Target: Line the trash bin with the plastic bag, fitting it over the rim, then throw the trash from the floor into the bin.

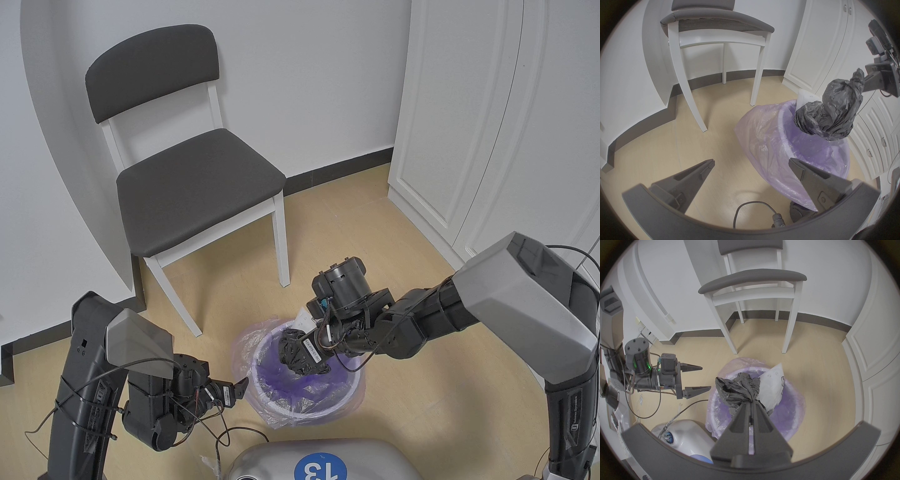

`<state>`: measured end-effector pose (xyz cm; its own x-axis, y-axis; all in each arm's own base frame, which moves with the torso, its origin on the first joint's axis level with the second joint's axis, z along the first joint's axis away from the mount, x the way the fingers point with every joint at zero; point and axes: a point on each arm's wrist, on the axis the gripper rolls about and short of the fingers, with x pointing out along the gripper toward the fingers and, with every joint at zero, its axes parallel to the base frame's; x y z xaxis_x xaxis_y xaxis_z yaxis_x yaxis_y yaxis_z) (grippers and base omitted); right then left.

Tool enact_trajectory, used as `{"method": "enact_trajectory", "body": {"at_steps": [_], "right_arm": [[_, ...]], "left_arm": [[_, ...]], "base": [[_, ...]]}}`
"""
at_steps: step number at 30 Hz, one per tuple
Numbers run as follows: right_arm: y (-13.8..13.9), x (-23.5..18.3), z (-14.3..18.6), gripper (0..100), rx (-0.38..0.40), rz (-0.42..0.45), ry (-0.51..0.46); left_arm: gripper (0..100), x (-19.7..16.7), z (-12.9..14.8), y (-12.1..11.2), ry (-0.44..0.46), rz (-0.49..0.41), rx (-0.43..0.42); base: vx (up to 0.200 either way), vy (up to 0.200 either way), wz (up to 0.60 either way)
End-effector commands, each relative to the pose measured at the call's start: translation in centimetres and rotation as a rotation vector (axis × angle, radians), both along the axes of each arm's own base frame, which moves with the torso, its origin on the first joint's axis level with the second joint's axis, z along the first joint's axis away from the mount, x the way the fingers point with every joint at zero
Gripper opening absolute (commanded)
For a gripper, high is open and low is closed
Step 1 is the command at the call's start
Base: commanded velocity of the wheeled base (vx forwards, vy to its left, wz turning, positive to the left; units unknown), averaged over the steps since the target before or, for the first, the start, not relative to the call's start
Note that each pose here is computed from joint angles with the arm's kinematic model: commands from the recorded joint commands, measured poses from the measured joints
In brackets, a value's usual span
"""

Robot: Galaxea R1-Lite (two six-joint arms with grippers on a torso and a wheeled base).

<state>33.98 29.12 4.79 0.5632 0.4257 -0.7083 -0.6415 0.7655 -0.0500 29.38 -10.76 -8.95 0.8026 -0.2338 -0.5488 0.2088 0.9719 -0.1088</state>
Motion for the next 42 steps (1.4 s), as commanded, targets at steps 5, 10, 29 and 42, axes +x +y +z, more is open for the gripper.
{"method": "enact_trajectory", "body": {"at_steps": [5, 10, 29, 42], "right_arm": [[0.1, -2.4, 1.5, 0, -0.010, 0.042, 0.000], [0.7, -4.3, 0.6, 0, -0.038, 0.079, 0.036], [-0.2, -0.2, -2.1, 0, -0.043, 0.004, 0.047], [-0.1, 2.3, -7.6, 0, -0.077, -0.027, 0.108]], "left_arm": [[100, 0.1, 0.1, -0.1, -0.017, 0.001, -0.006], [100, 0.1, 0.1, 0.0, -0.016, 0.003, -0.004], [100, 0.1, 0.1, 0.0, -0.016, 0.001, -0.006], [100, 0.1, 0.1, 0.0, -0.016, 0.000, -0.007]], "base": [[0.000, 0.000, 0.00], [0.000, 0.000, 0.00], [0.000, 0.000, 0.00], [0.000, 0.000, 0.00]]}}
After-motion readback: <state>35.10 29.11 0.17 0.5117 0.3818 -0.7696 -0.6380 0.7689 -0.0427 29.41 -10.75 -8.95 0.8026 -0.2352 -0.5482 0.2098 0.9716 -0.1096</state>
